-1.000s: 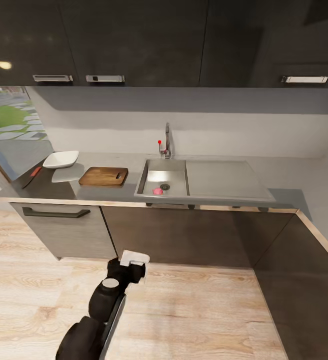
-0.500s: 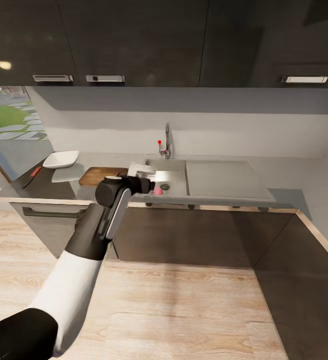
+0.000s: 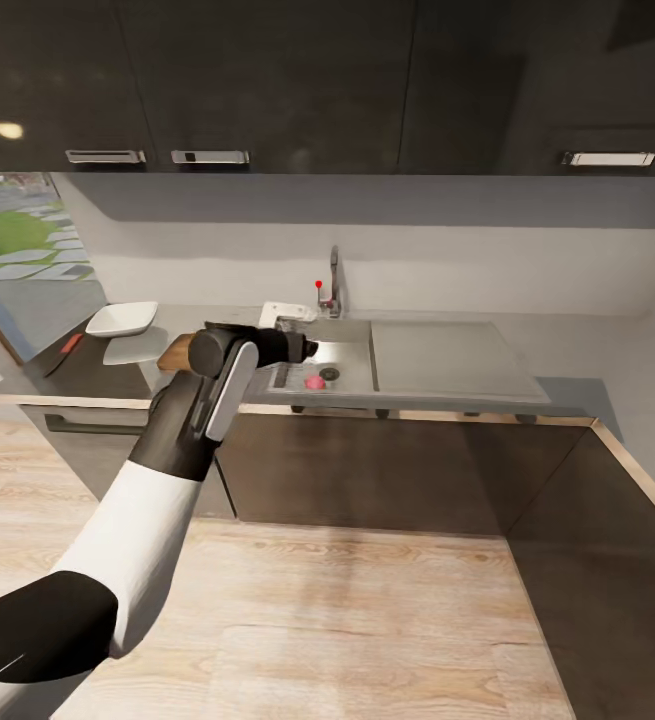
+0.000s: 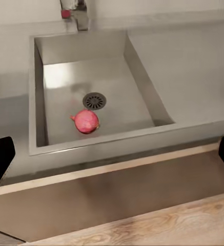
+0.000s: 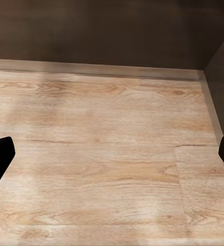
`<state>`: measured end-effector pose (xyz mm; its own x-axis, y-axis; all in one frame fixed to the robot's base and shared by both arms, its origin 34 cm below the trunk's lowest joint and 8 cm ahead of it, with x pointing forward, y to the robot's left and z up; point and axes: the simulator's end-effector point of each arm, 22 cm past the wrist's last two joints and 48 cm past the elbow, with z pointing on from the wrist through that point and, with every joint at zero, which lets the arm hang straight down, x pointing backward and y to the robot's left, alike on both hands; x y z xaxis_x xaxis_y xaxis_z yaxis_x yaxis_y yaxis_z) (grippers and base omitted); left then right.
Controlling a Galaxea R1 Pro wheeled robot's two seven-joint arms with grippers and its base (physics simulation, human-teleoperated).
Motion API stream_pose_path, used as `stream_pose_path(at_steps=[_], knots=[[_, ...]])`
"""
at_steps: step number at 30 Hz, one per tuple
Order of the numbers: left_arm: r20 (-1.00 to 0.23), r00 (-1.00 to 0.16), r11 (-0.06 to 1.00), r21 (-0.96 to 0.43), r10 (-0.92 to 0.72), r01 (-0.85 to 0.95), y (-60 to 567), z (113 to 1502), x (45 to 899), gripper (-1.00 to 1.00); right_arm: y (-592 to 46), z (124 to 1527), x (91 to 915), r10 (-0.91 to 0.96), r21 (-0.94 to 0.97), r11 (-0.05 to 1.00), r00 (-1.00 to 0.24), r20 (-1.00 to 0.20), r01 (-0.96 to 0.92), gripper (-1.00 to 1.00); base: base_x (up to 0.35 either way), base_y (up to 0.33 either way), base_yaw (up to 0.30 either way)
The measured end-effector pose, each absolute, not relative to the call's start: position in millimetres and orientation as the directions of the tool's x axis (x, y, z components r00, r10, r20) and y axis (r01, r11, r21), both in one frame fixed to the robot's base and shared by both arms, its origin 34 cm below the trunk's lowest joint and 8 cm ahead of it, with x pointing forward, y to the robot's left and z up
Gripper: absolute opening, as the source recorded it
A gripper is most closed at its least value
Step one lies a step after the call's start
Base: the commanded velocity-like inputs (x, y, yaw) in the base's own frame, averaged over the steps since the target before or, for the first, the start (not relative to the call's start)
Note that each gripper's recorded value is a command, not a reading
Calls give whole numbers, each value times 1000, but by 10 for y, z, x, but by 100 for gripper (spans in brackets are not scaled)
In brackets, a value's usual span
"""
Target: In the kitchen, take the Vidalia onion out of the sink, dice it on the chopping board with the paring knife, put the diced onion into the bowl on the countertop, then place both the paring knife and the chopping board into the sink.
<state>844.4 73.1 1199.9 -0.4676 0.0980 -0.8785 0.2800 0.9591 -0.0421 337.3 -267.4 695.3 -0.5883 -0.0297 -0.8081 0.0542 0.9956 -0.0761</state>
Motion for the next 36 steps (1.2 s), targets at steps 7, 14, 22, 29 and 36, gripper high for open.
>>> stream_pose_path(at_steps=[7,14,22,29,36], knots=[[-891,-444,958,-40,94,283,778,12101,8430,100,-2693,6954,3372,-32,-79,995,-588,-808,54,100,48,-26,0],[-861,-497,962,-36,106,269,832,11823,8459,100,-2676,6955,3372,-31,-76,996,-588,-808,52,100,231,-191,0],[-817,-564,967,-32,121,253,889,11469,8469,100,-2681,6955,3372,-32,-77,996,-588,-808,51,100,242,-213,0],[-799,-588,969,-27,127,246,929,11343,8469,100,-2677,6952,3367,-32,-77,996,-589,-808,51,100,211,-35,0],[-768,-627,971,-24,134,237,966,11126,8453,100,-2669,6953,3366,-29,-76,996,-589,-808,55,100,246,-21,0]])
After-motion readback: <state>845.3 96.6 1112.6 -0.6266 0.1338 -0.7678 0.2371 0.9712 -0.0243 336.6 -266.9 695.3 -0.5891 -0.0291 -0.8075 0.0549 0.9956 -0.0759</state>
